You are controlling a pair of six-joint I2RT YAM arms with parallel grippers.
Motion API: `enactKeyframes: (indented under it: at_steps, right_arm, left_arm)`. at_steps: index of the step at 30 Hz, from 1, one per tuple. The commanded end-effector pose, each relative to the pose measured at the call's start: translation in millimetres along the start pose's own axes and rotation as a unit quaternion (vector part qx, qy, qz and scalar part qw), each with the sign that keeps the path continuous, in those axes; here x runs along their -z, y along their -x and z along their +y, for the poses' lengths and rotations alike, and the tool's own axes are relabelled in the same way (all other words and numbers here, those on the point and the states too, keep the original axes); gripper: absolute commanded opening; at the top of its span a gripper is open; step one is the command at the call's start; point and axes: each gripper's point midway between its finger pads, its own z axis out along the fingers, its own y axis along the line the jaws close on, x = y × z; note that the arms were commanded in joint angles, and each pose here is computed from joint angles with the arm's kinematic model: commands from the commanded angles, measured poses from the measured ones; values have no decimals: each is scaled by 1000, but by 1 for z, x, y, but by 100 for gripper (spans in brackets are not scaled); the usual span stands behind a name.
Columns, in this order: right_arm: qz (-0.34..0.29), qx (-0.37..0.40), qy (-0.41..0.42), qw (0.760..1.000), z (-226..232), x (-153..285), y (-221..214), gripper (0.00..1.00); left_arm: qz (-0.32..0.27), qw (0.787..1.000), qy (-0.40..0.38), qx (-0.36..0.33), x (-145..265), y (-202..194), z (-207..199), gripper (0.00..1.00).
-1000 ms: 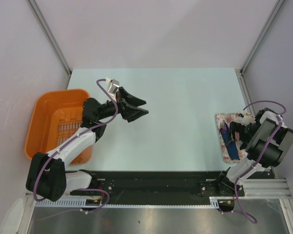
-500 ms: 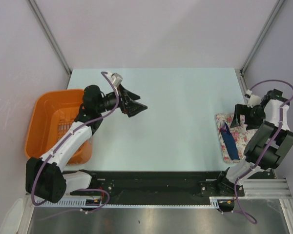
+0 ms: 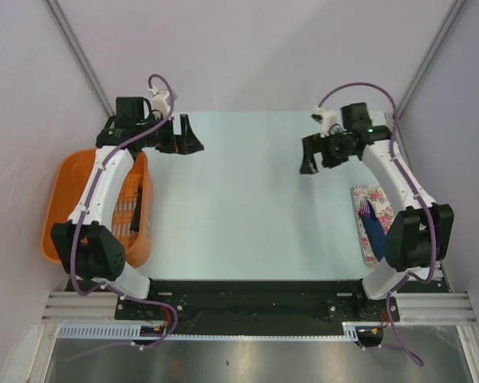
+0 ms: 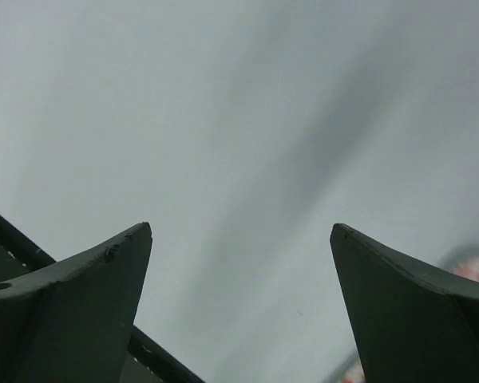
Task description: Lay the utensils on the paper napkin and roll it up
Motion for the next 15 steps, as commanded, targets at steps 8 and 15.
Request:
enactKeyframes:
  at_steps: [8,15]
  right_arm:
    - [-24,80,86,993,126,-61,21,100]
    - [-24,96,77,992,131,-58,18,100]
  left_arm:
    - [110,981,153,-41,35,-74,48,100]
    - [85,977,183,-65,50,-76,48,100]
